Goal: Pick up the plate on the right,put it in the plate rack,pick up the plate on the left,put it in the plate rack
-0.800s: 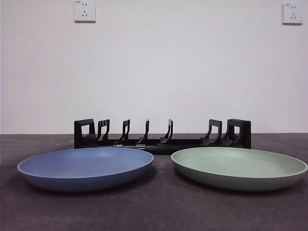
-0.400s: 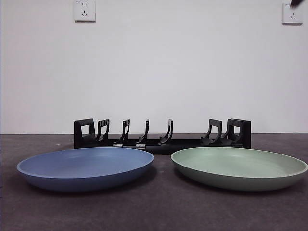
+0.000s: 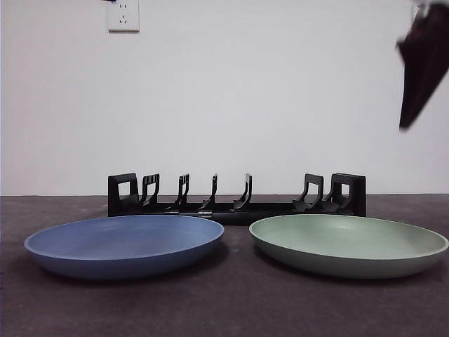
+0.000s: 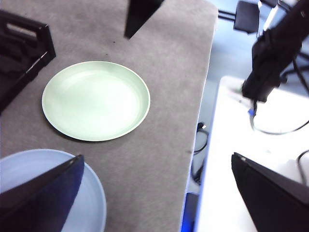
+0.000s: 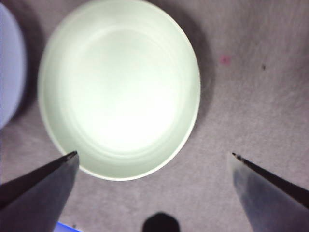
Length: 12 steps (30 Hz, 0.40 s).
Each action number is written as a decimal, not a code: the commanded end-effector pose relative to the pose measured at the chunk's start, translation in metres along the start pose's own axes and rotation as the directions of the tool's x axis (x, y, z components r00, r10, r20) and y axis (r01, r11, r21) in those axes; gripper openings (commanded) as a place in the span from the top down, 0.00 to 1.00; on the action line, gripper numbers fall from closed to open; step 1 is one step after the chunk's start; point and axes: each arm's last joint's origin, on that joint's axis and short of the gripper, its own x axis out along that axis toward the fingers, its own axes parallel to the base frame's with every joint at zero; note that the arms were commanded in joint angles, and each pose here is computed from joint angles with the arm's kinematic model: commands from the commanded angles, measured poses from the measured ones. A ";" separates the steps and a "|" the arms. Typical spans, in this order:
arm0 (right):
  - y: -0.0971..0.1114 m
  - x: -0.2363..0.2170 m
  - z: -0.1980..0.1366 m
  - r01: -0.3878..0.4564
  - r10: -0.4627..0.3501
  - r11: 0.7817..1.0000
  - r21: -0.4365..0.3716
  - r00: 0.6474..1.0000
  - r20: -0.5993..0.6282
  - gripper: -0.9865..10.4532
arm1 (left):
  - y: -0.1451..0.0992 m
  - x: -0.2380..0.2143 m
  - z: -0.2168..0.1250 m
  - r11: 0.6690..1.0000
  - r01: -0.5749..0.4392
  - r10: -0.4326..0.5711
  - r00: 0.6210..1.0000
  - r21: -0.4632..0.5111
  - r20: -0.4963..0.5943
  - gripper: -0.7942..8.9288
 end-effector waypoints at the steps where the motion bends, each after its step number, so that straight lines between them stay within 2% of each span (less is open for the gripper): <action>1: -0.006 0.018 0.007 0.010 -0.009 1.000 0.014 0.999 -0.050 0.42 | -0.003 0.001 0.003 0.997 -0.017 0.017 1.000 0.078 -0.004 0.30; 12: -0.015 0.067 0.020 0.038 -0.037 0.999 0.002 0.989 -0.140 0.43 | -0.004 0.002 0.003 0.994 -0.029 0.031 0.999 0.108 -0.013 0.30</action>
